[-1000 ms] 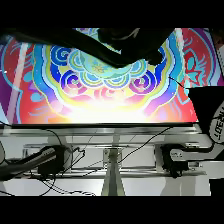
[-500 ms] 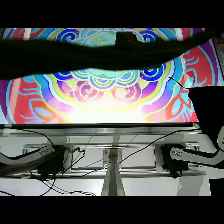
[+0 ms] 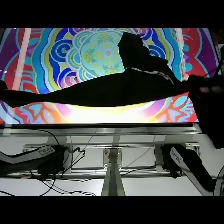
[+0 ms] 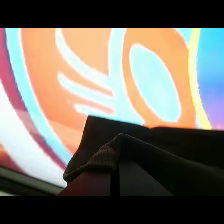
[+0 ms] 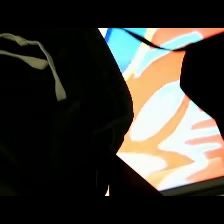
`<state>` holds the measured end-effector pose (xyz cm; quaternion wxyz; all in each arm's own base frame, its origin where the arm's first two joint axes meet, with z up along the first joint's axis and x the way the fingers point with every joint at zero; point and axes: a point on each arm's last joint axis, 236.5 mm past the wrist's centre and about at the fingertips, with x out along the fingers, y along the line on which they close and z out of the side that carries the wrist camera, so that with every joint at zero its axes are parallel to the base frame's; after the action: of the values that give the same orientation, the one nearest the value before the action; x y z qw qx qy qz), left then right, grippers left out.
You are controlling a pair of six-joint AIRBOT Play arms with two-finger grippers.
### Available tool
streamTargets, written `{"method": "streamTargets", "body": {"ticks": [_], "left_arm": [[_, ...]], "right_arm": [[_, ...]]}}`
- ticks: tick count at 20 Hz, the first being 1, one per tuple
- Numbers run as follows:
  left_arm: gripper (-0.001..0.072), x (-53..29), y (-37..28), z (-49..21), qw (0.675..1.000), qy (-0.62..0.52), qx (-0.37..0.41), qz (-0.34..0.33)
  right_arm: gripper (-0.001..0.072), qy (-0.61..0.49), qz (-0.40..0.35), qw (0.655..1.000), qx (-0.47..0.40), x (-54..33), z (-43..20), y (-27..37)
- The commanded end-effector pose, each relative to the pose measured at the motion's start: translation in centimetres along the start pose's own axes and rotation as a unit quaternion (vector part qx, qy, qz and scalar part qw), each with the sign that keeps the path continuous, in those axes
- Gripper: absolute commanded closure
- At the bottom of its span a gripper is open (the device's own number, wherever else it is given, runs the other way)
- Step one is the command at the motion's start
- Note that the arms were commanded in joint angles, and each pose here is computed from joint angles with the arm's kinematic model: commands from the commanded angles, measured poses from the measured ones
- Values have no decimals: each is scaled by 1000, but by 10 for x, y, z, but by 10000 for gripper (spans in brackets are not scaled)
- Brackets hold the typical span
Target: Fold the clothes and pants, and hang the long-sleeved shirts on hangers.
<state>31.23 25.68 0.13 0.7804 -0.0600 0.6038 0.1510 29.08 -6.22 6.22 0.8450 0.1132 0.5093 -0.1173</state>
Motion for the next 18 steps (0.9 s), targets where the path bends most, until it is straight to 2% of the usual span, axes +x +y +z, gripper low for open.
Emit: {"method": "streamTargets", "body": {"ticks": [1, 6, 10, 12, 14, 18], "left_arm": [[695, 12, 13, -50, 993, 105, 56, 16], [694, 30, 21, -83, 983, 176, 57, 13], [694, 43, 20, -103, 972, 229, 61, 1], [694, 47, 20, -104, 971, 230, 60, 1], [694, 52, 26, -88, 980, 195, 23, 25], [694, 39, 17, -10, 997, 77, -2, 33]], "right_arm": [[684, 39, -11, 999, 6, -4, -78, -12], [683, 157, -58, 986, -14, -29, -150, -37], [684, 175, -57, 982, -41, -32, -157, -38], [683, 162, -56, 984, -43, -30, -151, -38], [683, 132, -51, 989, -44, -25, -137, -35], [683, -7, -35, 998, -46, -16, -73, -25]]}}
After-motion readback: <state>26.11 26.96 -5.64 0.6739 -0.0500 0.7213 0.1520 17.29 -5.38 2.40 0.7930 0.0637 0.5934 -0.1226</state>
